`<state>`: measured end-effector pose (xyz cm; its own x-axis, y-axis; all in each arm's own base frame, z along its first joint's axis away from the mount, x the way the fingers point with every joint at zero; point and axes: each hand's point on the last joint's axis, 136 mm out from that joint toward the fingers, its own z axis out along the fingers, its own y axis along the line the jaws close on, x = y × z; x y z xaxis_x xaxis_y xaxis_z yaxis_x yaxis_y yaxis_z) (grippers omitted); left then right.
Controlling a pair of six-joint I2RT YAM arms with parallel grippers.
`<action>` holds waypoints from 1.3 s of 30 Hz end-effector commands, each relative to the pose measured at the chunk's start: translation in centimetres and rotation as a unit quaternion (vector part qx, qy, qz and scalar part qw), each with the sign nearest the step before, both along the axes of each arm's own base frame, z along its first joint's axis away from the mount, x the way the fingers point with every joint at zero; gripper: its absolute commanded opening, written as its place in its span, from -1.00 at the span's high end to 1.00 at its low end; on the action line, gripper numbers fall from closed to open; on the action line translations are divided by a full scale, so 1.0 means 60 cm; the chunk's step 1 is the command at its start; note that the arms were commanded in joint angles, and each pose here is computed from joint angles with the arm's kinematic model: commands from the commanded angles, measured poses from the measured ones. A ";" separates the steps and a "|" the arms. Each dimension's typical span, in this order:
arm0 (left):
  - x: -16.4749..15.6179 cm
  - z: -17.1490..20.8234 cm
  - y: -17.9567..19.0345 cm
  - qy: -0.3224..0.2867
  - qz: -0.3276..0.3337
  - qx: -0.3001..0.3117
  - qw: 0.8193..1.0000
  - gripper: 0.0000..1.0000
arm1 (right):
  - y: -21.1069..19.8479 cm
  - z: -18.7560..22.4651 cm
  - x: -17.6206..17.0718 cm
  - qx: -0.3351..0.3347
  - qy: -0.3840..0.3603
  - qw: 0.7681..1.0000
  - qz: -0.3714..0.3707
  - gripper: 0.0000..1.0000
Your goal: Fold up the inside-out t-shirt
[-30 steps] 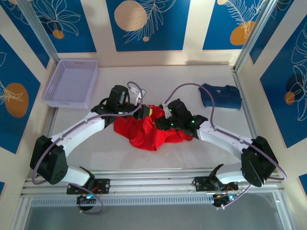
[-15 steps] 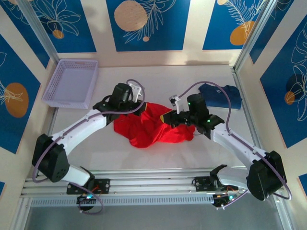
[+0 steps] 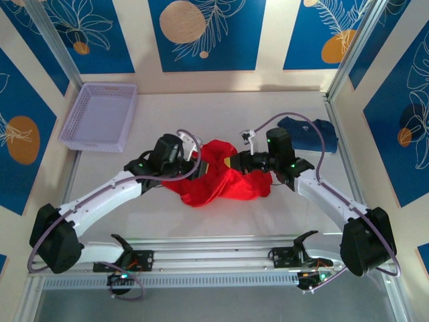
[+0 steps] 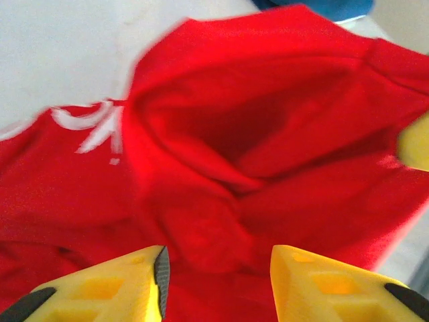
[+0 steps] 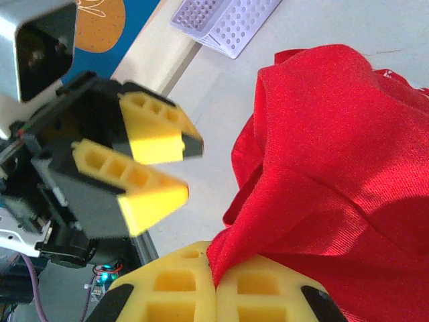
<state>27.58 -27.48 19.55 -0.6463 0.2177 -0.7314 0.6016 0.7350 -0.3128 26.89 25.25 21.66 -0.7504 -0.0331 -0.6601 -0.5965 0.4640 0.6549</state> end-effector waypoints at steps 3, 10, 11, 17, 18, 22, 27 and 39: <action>-0.005 -0.011 -0.060 0.045 -0.038 -0.058 0.997 0.20 | -0.001 0.004 -0.001 0.011 0.003 1.000 0.003 1.00; 0.042 -0.039 -0.091 0.058 -0.022 -0.042 0.997 0.19 | -0.005 0.001 -0.003 0.008 0.002 1.000 -0.002 1.00; 0.048 -0.044 -0.095 0.059 -0.023 -0.040 0.997 0.19 | -0.006 0.002 -0.003 0.008 0.002 1.000 -0.001 1.00; 0.083 -0.067 -0.118 0.065 -0.010 -0.034 0.997 0.22 | -0.009 -0.004 -0.006 0.004 0.002 1.000 -0.003 1.00; 0.089 -0.070 -0.118 0.065 -0.006 -0.032 0.997 0.29 | -0.011 -0.005 -0.007 0.003 0.002 1.000 -0.005 1.00; 0.098 -0.060 -0.114 0.057 -0.003 -0.046 0.997 0.85 | -0.026 0.002 -0.005 -0.006 -0.012 1.000 -0.020 1.00; 0.060 0.008 -0.103 0.032 -0.056 -0.111 0.992 1.00 | -0.057 0.025 0.009 -0.012 -0.035 0.997 -0.064 1.00; -0.048 0.154 -0.039 -0.010 -0.134 -0.246 0.960 1.00 | -0.097 0.033 0.030 -0.040 -0.051 0.990 -0.126 1.00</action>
